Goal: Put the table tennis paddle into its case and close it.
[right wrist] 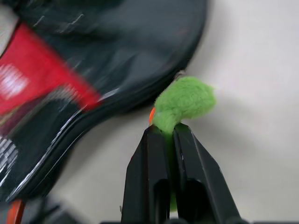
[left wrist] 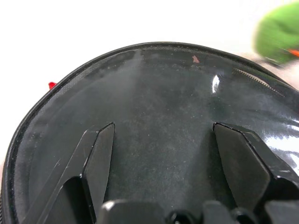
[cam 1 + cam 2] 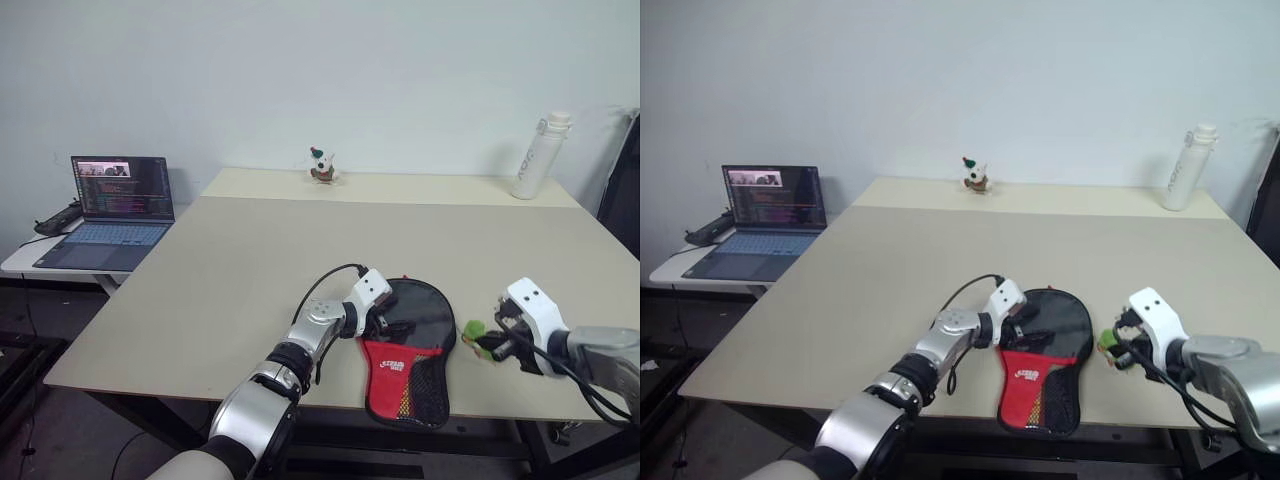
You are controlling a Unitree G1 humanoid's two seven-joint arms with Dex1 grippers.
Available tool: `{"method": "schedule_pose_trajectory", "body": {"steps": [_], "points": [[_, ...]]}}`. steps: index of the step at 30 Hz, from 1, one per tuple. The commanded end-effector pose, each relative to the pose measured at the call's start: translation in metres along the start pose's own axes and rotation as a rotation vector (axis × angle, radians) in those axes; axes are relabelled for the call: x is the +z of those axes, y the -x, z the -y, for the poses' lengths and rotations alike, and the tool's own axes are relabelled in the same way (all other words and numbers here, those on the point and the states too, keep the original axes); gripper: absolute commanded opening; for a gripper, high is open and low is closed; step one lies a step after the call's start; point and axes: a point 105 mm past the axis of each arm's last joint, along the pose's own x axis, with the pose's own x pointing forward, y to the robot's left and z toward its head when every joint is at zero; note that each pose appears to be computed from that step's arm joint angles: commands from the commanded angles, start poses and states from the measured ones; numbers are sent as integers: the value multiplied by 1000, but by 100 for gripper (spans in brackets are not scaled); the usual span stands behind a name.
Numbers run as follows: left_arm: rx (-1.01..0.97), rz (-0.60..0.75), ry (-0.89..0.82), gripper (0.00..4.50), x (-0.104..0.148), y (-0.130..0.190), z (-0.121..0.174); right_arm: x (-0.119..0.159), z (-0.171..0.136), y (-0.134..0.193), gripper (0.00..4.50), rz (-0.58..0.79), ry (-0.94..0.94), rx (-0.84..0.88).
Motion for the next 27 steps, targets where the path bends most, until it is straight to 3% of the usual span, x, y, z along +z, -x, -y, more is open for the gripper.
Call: {"method": "schedule_pose_trajectory", "body": {"steps": [1, 8, 15, 16, 20, 23, 27], "points": [[-2, -77, 32, 367, -24, 0, 6, -3, -21, 13, 3, -18, 78, 108], [9, -78, 27, 367, -23, 1, 4, -18, -54, 20, 3, -80, 152, 283], [7, -68, 25, 367, -22, 0, 6, -10, -41, 12, 3, -49, 151, 214], [7, -68, 24, 367, -22, 0, 6, -9, -40, 13, 53, -49, 154, 211], [11, -68, 23, 367, -22, -1, 6, -7, -39, 20, 177, -60, 168, 226], [13, -61, 23, 367, -21, -2, 6, -3, -39, 25, 177, -45, 165, 239], [4, 19, 19, 367, -2, -1, 3, 23, 5, 17, 177, 83, 110, 28]]}}
